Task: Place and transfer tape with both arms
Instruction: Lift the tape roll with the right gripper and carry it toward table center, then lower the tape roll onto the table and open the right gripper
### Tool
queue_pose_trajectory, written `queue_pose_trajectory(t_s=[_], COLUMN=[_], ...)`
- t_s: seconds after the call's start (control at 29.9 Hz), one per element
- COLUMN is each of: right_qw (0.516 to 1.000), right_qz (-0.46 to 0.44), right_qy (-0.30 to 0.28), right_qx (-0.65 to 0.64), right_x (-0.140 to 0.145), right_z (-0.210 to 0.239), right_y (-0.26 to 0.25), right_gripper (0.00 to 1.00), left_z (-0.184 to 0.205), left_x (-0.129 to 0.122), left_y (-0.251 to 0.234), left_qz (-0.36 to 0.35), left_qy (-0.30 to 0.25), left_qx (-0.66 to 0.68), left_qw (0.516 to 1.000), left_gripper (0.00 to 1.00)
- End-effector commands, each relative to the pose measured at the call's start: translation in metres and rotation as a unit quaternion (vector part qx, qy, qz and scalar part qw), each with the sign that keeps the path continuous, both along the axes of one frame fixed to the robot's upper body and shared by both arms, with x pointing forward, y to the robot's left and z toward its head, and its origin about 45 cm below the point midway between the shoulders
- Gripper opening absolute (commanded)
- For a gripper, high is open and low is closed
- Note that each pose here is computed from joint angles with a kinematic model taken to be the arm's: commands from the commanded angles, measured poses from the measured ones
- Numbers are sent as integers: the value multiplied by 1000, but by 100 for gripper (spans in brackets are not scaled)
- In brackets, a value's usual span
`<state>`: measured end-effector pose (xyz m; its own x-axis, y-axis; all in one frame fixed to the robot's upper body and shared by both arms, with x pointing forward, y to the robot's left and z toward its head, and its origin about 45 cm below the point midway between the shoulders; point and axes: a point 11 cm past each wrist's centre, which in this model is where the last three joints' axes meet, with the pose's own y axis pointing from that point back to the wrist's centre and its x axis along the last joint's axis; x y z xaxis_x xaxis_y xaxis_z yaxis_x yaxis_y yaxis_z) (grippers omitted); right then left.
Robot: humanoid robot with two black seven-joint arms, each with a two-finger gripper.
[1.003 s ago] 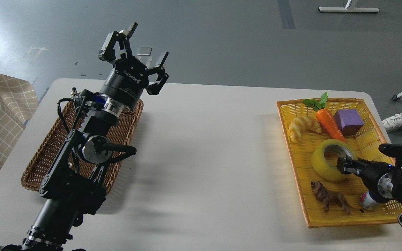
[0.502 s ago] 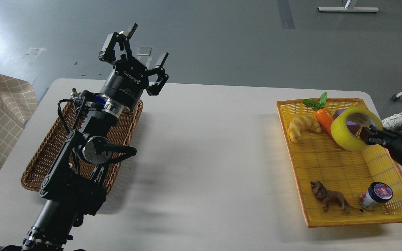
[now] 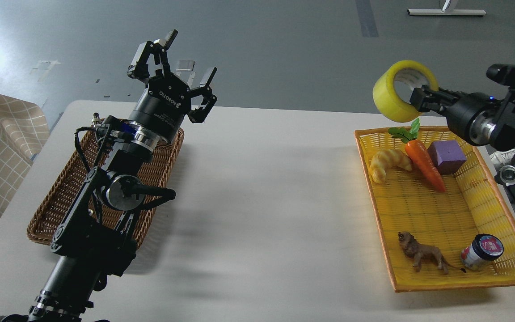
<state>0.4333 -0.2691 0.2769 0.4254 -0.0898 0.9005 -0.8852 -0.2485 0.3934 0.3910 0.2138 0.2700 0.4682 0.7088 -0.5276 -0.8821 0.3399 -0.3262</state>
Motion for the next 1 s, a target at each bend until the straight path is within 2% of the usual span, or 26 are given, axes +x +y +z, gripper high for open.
queue_pose_trajectory(t_s=[0.0,0.1,0.23,0.57,0.97], right_qw=[999,998,997,982,971], right_qz=[24,43,70,171,204], right_qy=[12,20,32,77,111], right_qx=[26,28,28,-10,-51], right_x=[14,21,16,-24,-54], right_z=[-6,-7,-17,-63,-104], right_y=[45,73,100,180,191], right_gripper=[16,16,16,16,16], left_z=[3,3,2,0,-1], left_x=[1,2,1,0,0], left_y=[-2,0,1,2,5], left_qz=[-2,-1,1,3,5], left_qy=[-3,-4,-2,1,1], left_qx=[1,2,1,-1,1], left_qw=[1000,1000,1000,1000,1000], left_gripper=[98,98,98,98,98])
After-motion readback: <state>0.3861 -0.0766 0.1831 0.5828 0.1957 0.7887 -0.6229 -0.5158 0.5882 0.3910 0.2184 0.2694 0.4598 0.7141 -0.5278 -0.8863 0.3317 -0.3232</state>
